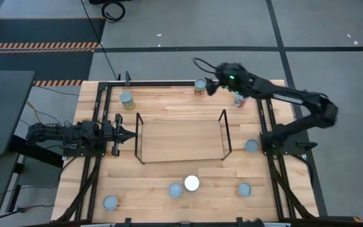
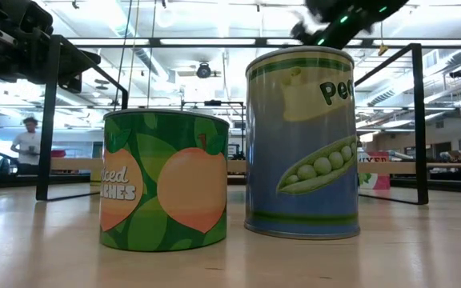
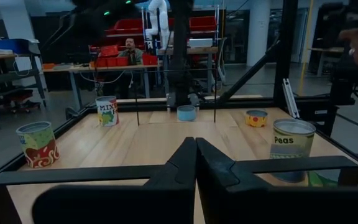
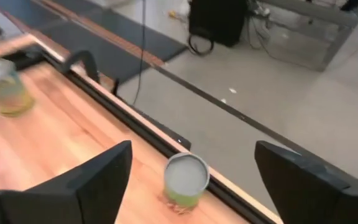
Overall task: Pick and place cans onto a shelf
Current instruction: Put the canned spaghetti sauce on the shelf
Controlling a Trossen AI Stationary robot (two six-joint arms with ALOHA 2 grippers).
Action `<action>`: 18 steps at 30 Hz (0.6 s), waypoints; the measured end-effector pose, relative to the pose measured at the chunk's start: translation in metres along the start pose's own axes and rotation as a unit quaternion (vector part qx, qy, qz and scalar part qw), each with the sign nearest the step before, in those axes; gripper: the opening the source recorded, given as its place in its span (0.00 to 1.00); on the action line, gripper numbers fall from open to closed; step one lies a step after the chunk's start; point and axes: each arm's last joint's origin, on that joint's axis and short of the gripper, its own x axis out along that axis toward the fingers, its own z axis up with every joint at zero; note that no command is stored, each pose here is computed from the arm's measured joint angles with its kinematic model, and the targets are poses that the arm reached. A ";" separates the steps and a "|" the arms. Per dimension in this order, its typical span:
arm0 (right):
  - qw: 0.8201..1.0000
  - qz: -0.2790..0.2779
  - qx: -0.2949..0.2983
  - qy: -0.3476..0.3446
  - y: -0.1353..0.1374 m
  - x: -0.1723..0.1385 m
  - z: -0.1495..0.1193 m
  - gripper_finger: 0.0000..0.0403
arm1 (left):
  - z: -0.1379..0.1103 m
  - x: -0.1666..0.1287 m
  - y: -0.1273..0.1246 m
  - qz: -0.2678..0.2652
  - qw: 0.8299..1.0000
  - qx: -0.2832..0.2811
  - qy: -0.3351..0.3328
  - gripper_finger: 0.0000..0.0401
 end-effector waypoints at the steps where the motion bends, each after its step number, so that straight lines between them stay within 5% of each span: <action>1: 1.000 0.004 -0.001 0.013 0.001 0.012 -0.001 0.90 | 0.000 0.000 0.000 0.000 1.000 0.000 0.000 0.03; 10: 0.996 -0.007 0.015 0.091 0.002 0.098 -0.029 0.94 | 0.000 0.000 0.000 0.000 1.000 0.000 0.000 0.03; 18: 0.991 -0.048 0.030 0.122 0.002 0.138 -0.052 0.95 | 0.000 0.000 0.000 0.000 1.000 0.000 0.000 0.03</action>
